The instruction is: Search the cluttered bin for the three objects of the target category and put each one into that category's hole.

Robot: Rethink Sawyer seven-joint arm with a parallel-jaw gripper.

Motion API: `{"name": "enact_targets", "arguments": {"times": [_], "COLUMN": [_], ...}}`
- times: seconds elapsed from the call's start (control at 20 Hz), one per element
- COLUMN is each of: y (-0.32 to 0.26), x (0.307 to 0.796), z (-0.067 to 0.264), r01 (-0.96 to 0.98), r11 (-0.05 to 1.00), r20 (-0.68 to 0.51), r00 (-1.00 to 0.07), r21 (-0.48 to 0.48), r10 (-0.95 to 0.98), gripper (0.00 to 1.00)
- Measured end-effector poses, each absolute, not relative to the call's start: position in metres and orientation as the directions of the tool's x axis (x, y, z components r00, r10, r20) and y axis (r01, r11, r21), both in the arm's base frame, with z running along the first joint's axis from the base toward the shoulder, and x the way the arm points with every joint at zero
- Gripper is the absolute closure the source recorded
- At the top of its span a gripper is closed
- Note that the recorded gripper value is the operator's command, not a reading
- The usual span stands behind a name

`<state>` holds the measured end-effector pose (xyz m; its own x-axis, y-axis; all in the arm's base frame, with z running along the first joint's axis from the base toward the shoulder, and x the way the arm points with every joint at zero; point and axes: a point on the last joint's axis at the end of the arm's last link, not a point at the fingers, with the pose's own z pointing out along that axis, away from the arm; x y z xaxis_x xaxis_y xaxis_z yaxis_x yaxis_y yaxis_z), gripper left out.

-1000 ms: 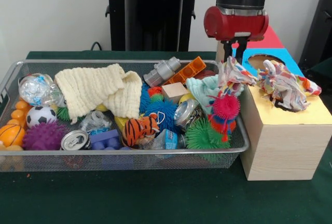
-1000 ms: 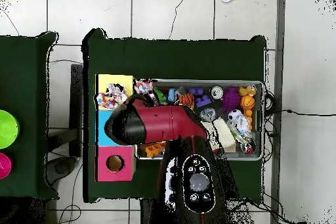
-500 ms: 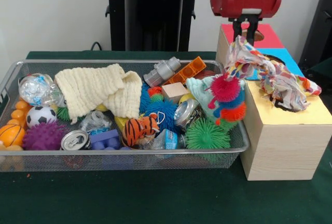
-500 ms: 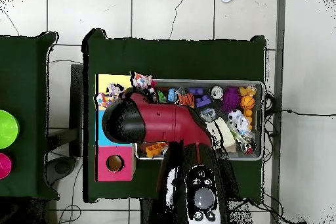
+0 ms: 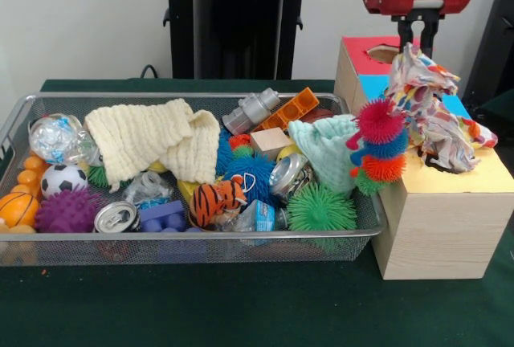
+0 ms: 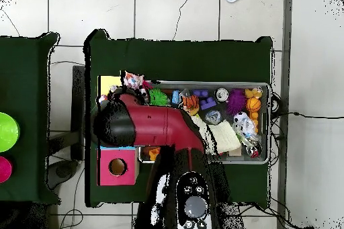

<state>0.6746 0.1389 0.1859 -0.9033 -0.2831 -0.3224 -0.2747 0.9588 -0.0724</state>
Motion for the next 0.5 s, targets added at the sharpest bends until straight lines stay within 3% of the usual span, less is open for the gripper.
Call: {"name": "enact_targets", "arguments": {"times": [0.5], "y": [0.148], "x": [0.668], "z": [0.169], "r01": [-0.279], "r11": [0.958], "r20": [-0.295], "r00": [-0.912], "r21": [-0.062], "r10": [-0.284], "gripper": [1.00]}}
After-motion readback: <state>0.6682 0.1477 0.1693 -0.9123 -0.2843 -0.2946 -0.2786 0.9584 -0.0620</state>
